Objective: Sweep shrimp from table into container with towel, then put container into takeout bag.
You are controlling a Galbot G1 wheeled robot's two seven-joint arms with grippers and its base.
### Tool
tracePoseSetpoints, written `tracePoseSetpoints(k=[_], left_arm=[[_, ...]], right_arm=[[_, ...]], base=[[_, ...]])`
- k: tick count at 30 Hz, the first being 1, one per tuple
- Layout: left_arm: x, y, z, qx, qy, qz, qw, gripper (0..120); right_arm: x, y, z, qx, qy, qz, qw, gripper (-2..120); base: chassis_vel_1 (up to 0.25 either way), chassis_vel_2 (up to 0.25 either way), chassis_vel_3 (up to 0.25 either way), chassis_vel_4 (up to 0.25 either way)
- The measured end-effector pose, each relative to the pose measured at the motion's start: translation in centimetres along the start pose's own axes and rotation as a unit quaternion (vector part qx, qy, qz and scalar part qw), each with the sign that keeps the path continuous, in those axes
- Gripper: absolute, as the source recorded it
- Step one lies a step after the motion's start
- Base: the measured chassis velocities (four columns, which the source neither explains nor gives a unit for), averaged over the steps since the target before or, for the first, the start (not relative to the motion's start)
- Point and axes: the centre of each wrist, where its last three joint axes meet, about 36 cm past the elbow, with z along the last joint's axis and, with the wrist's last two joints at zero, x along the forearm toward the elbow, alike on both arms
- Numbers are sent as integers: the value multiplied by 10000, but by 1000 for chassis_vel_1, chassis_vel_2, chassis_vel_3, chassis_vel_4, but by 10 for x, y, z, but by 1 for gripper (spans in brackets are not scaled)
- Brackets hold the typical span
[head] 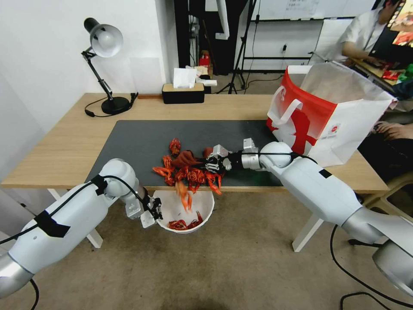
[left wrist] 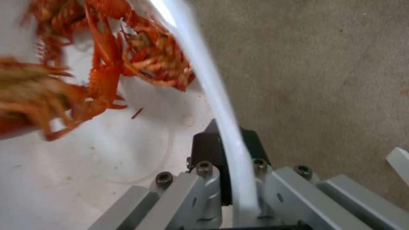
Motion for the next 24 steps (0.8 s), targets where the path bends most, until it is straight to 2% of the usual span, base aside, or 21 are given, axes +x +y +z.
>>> tracePoseSetpoints(k=[24], left_arm=[[-1, 1, -5, 30, -68, -43, 10000, 0]], right_arm=[[8, 28, 8, -80, -108, 76, 9999, 7]], base=[[0, 0, 0, 0]])
